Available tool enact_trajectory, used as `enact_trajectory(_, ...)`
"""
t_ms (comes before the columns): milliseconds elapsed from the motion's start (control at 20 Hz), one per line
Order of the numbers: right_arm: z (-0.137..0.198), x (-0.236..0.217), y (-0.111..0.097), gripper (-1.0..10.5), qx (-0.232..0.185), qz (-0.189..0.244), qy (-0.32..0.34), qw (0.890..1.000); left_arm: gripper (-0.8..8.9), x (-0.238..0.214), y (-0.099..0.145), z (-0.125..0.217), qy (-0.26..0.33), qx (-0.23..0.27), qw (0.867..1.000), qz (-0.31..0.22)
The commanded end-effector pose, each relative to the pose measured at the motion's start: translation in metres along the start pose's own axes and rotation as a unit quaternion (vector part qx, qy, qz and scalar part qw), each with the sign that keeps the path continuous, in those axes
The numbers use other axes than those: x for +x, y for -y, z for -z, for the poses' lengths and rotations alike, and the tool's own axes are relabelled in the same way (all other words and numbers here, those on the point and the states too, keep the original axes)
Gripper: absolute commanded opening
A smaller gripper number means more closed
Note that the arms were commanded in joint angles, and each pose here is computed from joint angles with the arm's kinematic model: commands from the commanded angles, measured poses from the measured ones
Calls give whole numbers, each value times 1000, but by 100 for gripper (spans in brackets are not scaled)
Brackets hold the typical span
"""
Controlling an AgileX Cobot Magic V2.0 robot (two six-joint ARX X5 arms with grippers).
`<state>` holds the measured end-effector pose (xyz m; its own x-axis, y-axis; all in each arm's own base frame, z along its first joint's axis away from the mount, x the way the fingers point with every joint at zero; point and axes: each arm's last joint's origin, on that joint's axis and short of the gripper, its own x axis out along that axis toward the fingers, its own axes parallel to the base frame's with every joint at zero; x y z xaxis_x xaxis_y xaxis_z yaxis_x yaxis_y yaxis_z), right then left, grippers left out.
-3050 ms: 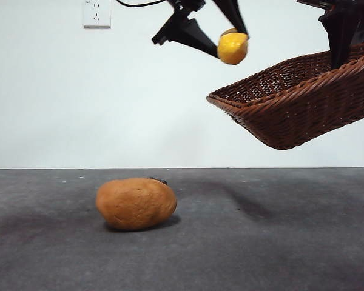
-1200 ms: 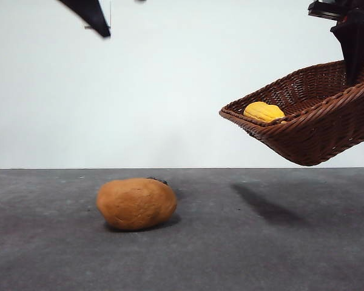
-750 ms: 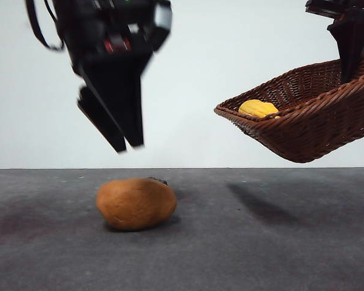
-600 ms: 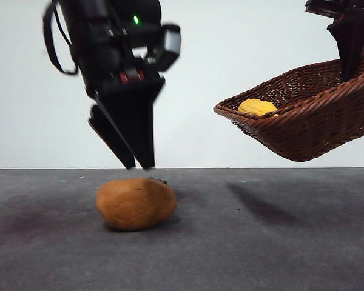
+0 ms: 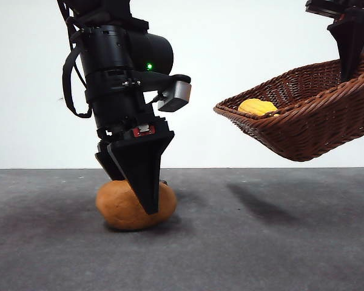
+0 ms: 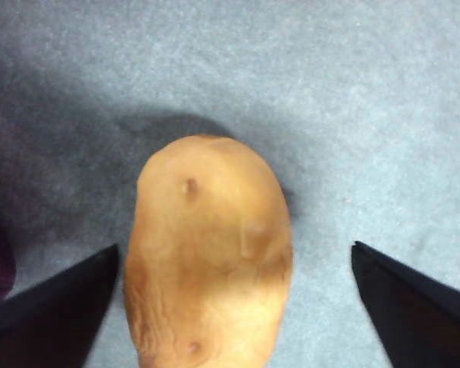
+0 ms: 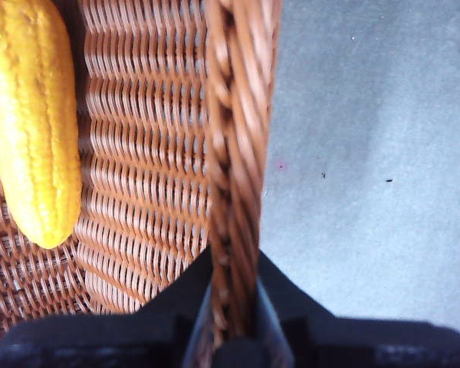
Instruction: Help me put the vegetables on the table into the basket
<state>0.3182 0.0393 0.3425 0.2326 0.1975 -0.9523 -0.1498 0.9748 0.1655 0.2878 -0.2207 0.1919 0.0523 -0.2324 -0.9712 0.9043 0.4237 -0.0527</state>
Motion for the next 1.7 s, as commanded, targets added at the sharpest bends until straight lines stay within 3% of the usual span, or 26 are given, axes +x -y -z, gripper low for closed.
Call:
enact_trajectory(50,3,2,-1,-17,-3,-6,-15,1000,9,6,0,2,-11,-14,1000,6)
enact_trajectory(300,3,2,-1,-17,-3,-6,-15,1000,-9,-8,2,3,-8,-34,999,8)
enact_trajectory(500,3,2,-1,-17,-2,-6,-15,1000,-9,-50,11,5,62,-87,994,14)
enact_trajectory(650,3,2,-1,-17,-2,-6,-15,1000,-9,-96,28,9,161,-113,977,86)
enact_trajectory(750,2,2,-1,-17,-3,-6,-13,1000,-9,-123,40,7,236,-99,959,119)
enact_trajectory(850,2,2,-2,-17,-2,-17,-12,1000,-9,-139,50,0,294,-86,945,114)
enact_trajectory(1000,2,3,-10,-17,-10,-39,-14,999,-9,-141,57,-13,331,-92,931,125)
enact_trajectory(1150,2,5,-23,-17,-21,-43,-15,999,-9,-128,69,-28,330,-82,932,125)
enact_trajectory(1400,2,8,-40,-17,-41,-51,-8,998,3,-100,85,-44,294,-72,949,86)
enact_trajectory(1450,2,8,-43,-17,-45,-52,-9,998,47,-94,85,-46,286,-76,952,76)
enact_trajectory(1500,2,8,-45,-17,-46,-53,-10,998,162,-89,85,-47,279,-81,954,70)
enact_trajectory(1650,3,9,-47,-17,-45,-54,-11,997,635,-85,85,-49,277,-99,953,72)
enact_trajectory(1700,3,9,-47,-17,-45,-54,-11,997,700,-86,86,-50,283,-97,951,73)
